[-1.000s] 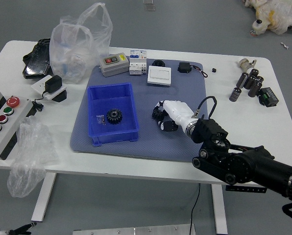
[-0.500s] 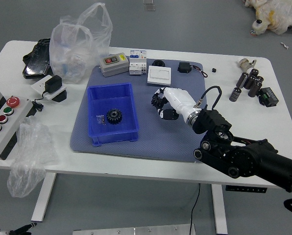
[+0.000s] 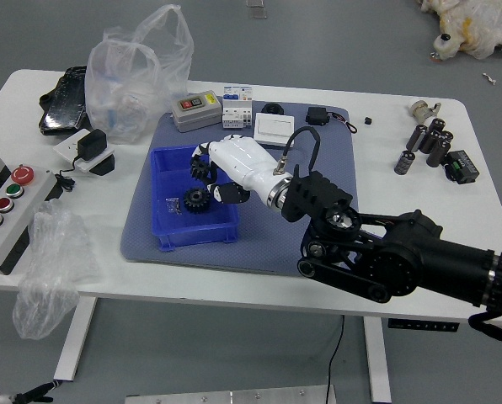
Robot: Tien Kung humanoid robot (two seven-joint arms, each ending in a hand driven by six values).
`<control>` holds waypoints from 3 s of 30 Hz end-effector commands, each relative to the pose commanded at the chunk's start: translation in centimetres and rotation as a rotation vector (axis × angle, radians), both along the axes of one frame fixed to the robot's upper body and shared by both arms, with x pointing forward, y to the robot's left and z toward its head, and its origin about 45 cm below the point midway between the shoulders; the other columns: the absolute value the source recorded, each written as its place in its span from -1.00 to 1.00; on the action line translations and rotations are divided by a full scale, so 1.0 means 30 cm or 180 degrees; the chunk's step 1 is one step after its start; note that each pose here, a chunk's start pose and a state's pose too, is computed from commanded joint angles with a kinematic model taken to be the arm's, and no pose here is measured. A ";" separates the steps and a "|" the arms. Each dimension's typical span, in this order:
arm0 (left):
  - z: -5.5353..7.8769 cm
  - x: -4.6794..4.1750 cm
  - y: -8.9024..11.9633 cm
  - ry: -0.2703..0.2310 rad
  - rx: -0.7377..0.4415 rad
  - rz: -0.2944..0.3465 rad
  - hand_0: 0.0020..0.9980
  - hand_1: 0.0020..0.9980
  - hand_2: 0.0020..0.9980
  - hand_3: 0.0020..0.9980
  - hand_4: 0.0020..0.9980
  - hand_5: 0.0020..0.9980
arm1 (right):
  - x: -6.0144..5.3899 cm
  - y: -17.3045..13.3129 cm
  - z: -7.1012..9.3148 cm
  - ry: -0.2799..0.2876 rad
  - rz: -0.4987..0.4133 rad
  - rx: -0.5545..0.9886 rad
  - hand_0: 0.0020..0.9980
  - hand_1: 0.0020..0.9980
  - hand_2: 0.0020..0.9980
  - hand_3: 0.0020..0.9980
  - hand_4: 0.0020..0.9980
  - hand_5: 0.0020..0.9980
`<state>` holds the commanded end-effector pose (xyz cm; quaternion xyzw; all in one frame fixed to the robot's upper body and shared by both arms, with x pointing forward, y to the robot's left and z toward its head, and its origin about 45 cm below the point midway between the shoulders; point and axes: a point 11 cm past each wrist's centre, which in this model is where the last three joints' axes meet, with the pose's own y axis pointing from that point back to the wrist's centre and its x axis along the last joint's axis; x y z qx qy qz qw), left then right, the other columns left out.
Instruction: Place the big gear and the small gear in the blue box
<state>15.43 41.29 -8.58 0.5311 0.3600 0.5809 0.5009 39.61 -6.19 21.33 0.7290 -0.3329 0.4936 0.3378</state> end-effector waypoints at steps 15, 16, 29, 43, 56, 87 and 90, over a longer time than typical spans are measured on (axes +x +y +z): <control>0.001 0.003 -0.002 0.0005 -0.0001 -0.0007 0.35 0.12 0.19 0.44 0.61 0.27 | 0.018 -0.030 -0.021 0.0078 -0.0168 -0.0097 -0.19 -0.68 -0.62 1.00 0.84 -0.22; 0.000 0.003 -0.002 0.0006 -0.0002 -0.0007 0.35 0.12 0.19 0.44 0.61 0.27 | 0.019 -0.030 -0.020 0.0076 -0.0172 -0.0091 -0.19 -0.68 -0.62 1.00 0.84 -0.22; -0.002 0.000 -0.007 0.0008 -0.0011 0.0001 0.35 0.12 0.19 0.44 0.61 0.26 | 0.076 -0.129 0.071 -0.0168 -0.0541 0.0449 -0.28 -0.73 -0.62 1.00 0.85 -0.16; -0.002 -0.002 -0.001 -0.0025 -0.0001 0.0034 0.35 0.12 0.19 0.45 0.60 0.26 | 0.074 -0.568 0.044 -0.0211 -0.1497 0.1431 0.78 1.00 1.00 1.00 1.00 0.70; 0.016 0.018 0.032 -0.0054 0.0064 -0.0002 0.35 0.17 0.20 0.43 0.62 -0.01 | -0.062 -0.956 -0.014 -0.0568 -0.2427 0.1372 0.78 0.76 0.78 1.00 0.91 -0.34; 0.019 -0.013 0.076 -0.0043 0.0261 -0.0023 0.50 0.40 0.33 0.39 0.65 -0.43 | -0.118 -1.066 0.083 -0.0885 -0.2377 0.1951 1.00 1.00 1.00 1.00 1.00 0.44; 0.028 -0.003 0.093 -0.0097 0.0318 -0.0024 0.50 0.40 0.33 0.39 0.65 -0.43 | -0.116 -1.060 0.096 -0.0957 -0.2336 0.1949 1.00 1.00 1.00 1.00 1.00 0.44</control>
